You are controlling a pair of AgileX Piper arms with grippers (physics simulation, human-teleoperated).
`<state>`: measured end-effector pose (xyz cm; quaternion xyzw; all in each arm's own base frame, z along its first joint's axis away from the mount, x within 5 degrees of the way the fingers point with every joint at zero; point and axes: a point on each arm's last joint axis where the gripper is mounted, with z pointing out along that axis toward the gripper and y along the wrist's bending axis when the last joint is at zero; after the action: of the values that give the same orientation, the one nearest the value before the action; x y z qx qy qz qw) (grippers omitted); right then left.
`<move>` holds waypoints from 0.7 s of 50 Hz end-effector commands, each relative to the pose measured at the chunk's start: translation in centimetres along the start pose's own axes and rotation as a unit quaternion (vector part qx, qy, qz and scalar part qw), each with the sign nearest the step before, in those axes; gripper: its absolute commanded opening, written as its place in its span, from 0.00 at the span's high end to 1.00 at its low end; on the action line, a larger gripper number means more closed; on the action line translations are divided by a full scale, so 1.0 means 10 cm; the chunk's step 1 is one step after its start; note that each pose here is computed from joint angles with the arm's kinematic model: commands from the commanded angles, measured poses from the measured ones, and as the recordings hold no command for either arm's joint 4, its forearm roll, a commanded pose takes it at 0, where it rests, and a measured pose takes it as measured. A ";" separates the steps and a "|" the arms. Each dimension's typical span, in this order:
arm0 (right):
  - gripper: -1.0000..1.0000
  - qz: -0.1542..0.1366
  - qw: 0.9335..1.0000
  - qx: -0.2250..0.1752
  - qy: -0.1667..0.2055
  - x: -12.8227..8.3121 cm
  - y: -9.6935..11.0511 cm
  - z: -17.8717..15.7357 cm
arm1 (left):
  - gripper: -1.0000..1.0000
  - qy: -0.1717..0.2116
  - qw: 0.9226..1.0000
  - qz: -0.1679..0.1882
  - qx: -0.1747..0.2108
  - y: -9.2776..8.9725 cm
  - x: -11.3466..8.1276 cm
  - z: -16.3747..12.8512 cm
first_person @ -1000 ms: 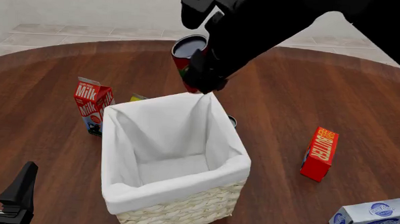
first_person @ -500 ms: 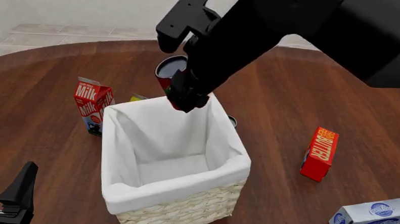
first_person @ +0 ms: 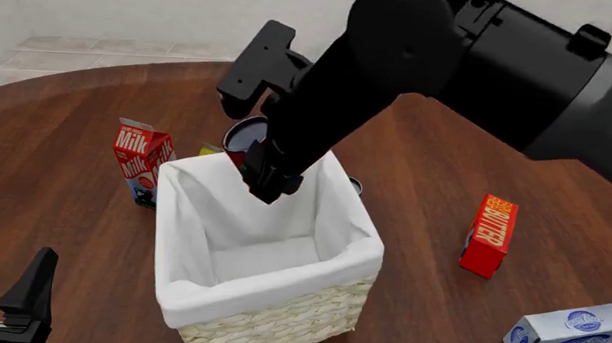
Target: Pick up the tomato sauce, and put it in the basket.
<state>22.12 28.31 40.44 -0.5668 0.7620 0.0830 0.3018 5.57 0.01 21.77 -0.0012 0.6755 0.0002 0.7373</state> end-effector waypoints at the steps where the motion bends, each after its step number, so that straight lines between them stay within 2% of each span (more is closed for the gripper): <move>1: 1.00 0.008 1.000 -0.005 0.006 0.03 0.04 0.12 | 0.00 0.000 1.000 0.001 0.000 0.00 0.00 0.00; 35: 1.00 0.016 0.999 -0.015 0.034 0.18 0.11 0.47 | 0.00 0.000 1.000 0.001 0.000 0.00 0.00 0.00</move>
<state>22.28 29.32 36.51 -0.5681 0.7725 0.0805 0.2721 5.57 0.01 21.77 -0.0012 0.6755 0.0002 0.7373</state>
